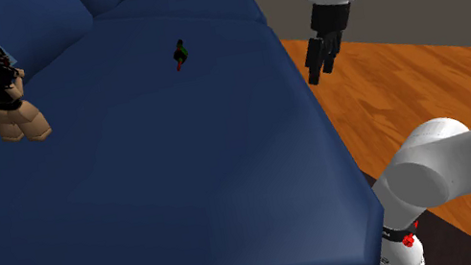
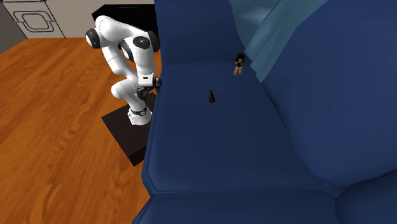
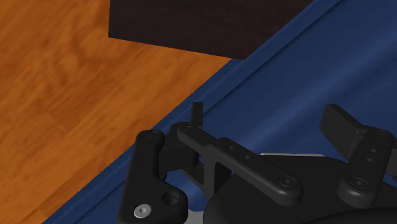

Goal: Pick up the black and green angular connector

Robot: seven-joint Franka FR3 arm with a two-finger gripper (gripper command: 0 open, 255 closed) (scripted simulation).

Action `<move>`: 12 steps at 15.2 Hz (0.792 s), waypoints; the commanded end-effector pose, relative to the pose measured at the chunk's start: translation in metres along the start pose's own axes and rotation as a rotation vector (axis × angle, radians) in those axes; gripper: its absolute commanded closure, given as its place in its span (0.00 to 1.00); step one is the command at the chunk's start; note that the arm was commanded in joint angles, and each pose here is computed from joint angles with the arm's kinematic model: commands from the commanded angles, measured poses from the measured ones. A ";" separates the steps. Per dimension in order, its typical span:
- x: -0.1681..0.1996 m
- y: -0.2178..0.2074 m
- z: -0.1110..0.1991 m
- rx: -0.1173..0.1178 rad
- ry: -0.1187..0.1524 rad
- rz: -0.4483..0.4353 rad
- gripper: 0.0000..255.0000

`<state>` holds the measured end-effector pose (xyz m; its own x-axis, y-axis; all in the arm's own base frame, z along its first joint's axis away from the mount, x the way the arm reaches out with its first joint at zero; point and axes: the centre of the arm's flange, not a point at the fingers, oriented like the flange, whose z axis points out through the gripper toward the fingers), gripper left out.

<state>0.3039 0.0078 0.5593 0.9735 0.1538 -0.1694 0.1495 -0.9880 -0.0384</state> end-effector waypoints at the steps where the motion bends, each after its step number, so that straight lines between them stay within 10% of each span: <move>1: 0.000 0.000 0.000 0.000 0.000 0.000 0.00; 12: 0.111 -0.091 -0.046 -0.076 0.008 0.056 0.00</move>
<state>0.3960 0.1027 0.5893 0.9812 0.1041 -0.1627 0.1118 -0.9930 0.0390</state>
